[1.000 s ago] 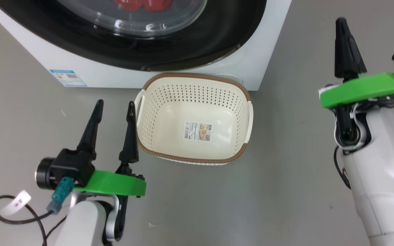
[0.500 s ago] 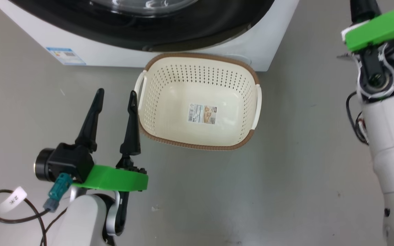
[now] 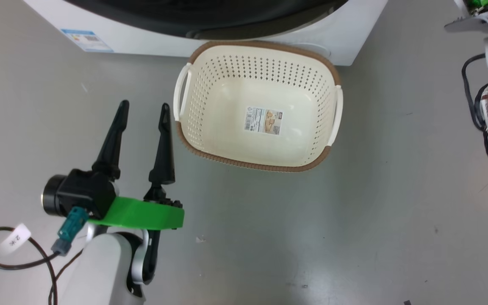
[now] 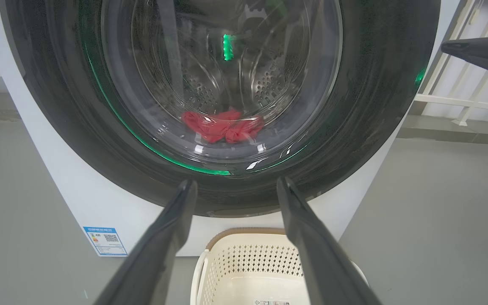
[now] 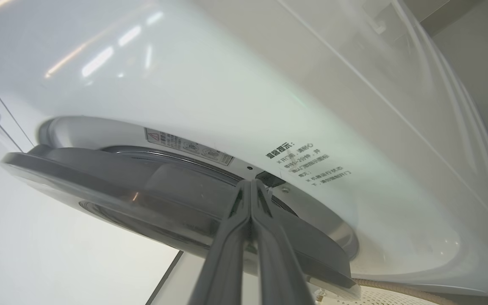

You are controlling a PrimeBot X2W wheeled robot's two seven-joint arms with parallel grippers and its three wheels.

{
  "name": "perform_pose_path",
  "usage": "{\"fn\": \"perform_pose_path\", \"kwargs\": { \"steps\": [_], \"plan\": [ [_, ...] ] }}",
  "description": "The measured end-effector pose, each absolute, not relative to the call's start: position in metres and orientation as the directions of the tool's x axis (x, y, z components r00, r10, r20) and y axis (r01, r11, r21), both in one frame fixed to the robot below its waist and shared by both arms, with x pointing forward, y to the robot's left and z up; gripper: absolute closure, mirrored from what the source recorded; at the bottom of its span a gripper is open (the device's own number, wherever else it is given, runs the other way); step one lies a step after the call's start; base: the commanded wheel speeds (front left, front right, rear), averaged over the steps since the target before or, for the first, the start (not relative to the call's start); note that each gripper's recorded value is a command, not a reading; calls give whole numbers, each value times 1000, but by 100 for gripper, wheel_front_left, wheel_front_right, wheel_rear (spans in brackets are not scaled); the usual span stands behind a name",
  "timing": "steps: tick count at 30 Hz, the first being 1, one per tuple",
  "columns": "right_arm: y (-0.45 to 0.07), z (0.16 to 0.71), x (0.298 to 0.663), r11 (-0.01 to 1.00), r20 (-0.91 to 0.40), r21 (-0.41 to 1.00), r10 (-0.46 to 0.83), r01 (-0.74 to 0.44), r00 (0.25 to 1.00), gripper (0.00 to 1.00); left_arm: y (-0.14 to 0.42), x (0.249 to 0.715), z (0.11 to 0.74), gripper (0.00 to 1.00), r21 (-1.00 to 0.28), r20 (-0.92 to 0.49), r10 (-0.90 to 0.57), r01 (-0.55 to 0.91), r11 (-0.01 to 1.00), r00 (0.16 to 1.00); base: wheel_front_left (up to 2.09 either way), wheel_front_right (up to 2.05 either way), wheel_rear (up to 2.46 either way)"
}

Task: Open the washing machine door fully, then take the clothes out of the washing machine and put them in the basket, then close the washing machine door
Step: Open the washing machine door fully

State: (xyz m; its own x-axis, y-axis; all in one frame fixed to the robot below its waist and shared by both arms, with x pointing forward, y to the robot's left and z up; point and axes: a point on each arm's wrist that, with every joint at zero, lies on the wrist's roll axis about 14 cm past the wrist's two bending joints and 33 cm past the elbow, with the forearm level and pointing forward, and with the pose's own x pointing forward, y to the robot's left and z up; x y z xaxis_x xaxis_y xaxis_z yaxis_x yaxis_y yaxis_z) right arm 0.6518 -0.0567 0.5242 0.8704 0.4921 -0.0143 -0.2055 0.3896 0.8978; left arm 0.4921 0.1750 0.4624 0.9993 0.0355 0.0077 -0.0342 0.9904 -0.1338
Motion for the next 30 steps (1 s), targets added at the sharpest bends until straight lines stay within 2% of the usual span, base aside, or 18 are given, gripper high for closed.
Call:
{"fn": "perform_pose_path", "kwargs": {
  "steps": [30],
  "plan": [
    [-4,512,677,341,-69,916,650,-210,757,100,194,491,448,0,-122,-31,82,-85,989,996,0,0,0]
  ]
}}
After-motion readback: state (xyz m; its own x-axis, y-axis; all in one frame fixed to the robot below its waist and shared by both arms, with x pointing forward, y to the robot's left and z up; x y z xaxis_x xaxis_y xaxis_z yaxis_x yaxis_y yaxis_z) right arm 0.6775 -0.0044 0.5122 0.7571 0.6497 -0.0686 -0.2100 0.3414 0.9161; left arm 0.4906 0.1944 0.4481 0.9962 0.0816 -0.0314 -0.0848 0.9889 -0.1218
